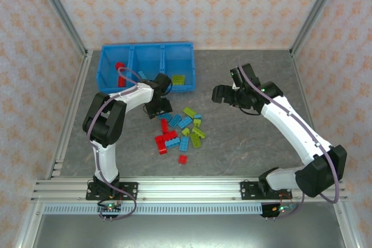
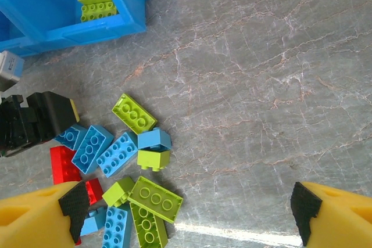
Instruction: Sort the legos into containers by color
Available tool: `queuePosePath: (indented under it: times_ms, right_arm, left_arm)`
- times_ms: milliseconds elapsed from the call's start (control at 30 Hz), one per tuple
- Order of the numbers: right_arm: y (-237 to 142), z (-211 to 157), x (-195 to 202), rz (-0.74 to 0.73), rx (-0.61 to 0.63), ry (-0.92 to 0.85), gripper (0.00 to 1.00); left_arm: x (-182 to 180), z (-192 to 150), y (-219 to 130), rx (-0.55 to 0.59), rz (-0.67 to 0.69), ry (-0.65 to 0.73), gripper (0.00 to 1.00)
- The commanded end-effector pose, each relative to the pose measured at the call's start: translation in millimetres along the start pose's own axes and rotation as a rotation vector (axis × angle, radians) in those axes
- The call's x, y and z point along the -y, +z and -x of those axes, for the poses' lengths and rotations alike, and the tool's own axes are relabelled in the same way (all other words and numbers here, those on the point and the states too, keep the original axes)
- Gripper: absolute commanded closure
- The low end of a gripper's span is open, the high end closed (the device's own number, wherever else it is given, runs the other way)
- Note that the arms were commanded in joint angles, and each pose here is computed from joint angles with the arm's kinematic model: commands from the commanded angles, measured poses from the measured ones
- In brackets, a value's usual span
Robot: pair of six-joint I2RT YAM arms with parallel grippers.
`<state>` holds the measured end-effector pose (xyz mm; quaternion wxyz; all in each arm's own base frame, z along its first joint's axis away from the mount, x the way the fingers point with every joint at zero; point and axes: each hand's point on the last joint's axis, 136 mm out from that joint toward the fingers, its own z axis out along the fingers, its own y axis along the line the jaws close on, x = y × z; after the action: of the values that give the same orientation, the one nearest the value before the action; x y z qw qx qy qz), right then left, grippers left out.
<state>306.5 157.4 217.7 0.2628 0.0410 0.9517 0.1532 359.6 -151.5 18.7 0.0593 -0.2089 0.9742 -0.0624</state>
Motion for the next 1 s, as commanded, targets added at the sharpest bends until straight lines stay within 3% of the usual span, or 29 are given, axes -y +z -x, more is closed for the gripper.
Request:
queuePosePath:
  times_ms: [0, 200, 533, 667, 733, 767, 833, 967]
  right_arm:
    - [-5, 3, 2, 0.006, 0.029, 0.010, 0.08]
    - [-3, 1, 2, 0.007, 0.023, 0.013, 0.08]
    - [-2, -3, 6, 0.000, 0.024, 0.020, 0.08]
    - [-1, -3, 6, -0.001, 0.021, 0.017, 0.08]
    - [0, -4, 6, -0.003, 0.020, 0.015, 0.08]
    - [-1, -4, 6, -0.002, 0.020, 0.012, 0.08]
    - [0, -4, 7, -0.004, 0.019, 0.010, 0.08]
    - [1, -4, 7, -0.006, 0.017, 0.003, 0.08]
  left_arm:
    - [9, -22, 6, -0.079, -0.076, -0.090, 0.47]
    - [10, -12, 0, -0.058, -0.099, -0.142, 0.62]
    - [5, 27, -51, 0.088, -0.122, -0.173, 0.73]
    - [2, 36, -72, 0.142, -0.119, -0.173, 0.73]
    - [4, 38, -82, 0.156, -0.125, -0.152, 0.62]
    - [9, 38, -85, 0.155, -0.134, -0.117, 0.51]
    - [29, 31, -90, 0.142, -0.172, 0.022, 0.35]
    - [34, 0, -73, 0.036, -0.026, 0.255, 0.24]
